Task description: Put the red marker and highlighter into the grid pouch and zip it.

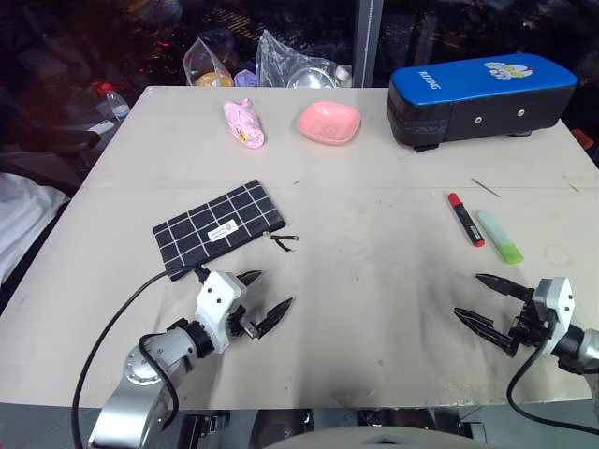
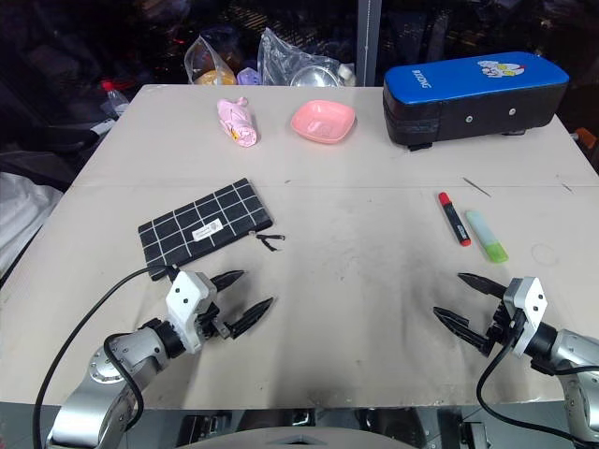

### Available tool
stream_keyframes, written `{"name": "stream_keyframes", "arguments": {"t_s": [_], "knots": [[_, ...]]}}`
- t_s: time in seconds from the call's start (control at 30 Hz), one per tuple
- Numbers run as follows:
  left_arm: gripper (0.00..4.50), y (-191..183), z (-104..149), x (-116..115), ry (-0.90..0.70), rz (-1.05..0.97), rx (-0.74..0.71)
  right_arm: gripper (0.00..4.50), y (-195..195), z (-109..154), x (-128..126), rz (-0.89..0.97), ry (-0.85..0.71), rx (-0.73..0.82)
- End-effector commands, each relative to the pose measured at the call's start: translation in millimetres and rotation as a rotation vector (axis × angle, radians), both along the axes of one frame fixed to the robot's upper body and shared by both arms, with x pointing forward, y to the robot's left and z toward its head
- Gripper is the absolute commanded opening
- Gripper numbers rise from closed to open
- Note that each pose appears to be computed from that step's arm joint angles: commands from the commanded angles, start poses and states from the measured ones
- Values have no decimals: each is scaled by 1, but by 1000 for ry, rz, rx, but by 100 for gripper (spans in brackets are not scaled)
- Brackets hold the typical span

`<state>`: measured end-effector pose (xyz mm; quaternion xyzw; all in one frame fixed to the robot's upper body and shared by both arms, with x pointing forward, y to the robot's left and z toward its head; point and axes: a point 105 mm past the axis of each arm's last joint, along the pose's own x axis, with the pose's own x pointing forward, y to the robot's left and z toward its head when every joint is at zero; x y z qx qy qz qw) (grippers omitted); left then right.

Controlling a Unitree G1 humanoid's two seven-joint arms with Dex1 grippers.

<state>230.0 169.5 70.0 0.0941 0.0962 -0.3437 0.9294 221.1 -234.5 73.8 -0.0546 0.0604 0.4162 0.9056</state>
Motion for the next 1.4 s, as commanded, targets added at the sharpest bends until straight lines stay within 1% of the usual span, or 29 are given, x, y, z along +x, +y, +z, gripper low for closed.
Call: {"name": "stream_keyframes", "arguments": {"t_s": [0.03,0.17,0.47,0.57,0.63,0.7,0.77,0.83,0.87,1.03,1.1,1.2,1.33,1.4], "knots": [[450,-3,10,-3,-46,-21,5,444,-2,13,3,6,-51,-21],[450,-2,9,-8,-41,-25,-5,444,0,18,7,17,-62,-26],[450,1,11,-9,-54,-8,-19,444,3,23,7,52,-68,-25],[450,13,22,-5,-105,57,-58,444,23,37,7,132,-113,32],[450,23,29,-8,-147,99,-84,444,40,49,6,183,-152,78],[450,40,30,-10,-179,170,-49,444,57,61,5,226,-188,132],[450,65,34,-7,-209,293,-19,444,69,70,5,254,-209,163],[450,95,39,-6,-246,416,30,444,80,77,6,279,-222,188],[450,114,39,-10,-260,467,84,444,85,80,7,289,-231,198],[450,175,44,-24,-293,572,286,444,96,80,8,317,-227,223],[450,193,44,-26,-287,554,380,444,99,79,9,330,-228,230],[450,204,42,-19,-286,481,475,444,103,79,10,336,-232,240],[450,196,31,-5,-286,286,594,444,105,76,11,338,-234,242],[450,192,30,8,-302,220,632,444,105,76,11,335,-238,238]]}}
